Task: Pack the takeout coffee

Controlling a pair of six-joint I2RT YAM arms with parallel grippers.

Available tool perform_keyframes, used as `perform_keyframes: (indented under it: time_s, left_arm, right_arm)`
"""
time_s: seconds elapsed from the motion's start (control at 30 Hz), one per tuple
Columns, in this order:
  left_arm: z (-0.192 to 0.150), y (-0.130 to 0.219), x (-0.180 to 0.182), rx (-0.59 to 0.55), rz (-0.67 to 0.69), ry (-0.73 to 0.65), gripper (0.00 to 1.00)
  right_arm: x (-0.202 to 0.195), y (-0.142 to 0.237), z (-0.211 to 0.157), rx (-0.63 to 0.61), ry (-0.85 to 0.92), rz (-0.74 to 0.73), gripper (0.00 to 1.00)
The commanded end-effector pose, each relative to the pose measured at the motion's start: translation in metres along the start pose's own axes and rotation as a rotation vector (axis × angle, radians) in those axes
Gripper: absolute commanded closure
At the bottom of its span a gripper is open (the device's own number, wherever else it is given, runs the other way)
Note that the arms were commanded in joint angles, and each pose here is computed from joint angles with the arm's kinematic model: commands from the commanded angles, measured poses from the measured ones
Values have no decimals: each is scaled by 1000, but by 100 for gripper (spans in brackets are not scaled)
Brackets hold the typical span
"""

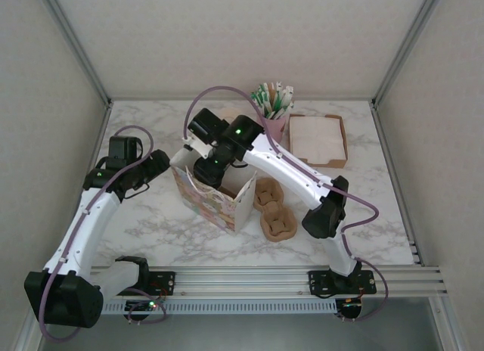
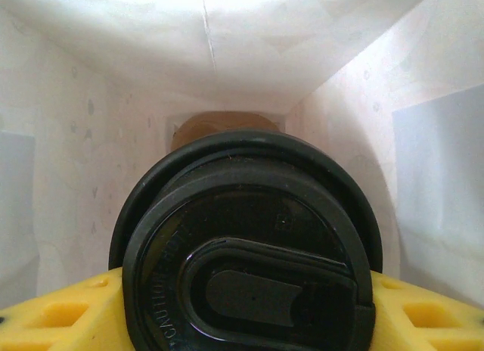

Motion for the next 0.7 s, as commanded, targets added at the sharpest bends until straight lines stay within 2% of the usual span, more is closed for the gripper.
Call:
perform_keyframes:
  time_s: [0.0, 0.23, 0.67]
  left_arm:
    - [-1, 2, 2, 11, 0, -10, 19]
    - [-3, -3, 4, 19, 9, -3, 19]
    - [0, -14, 12, 15, 59, 15, 23]
  right_arm:
    - [2, 10, 0, -31, 28, 20, 45]
    - [10, -11, -17, 58, 46, 24, 46]
    - [16, -30, -13, 43, 41, 52, 47]
Point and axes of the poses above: each hand's point on the last joint's axis, 136 mm out from that joint toward the fingers, its own y axis back along the fingers, its own x axis along the line the jaws close on, z = x × y, the point moved 3 cm from there along y, back along the fingers
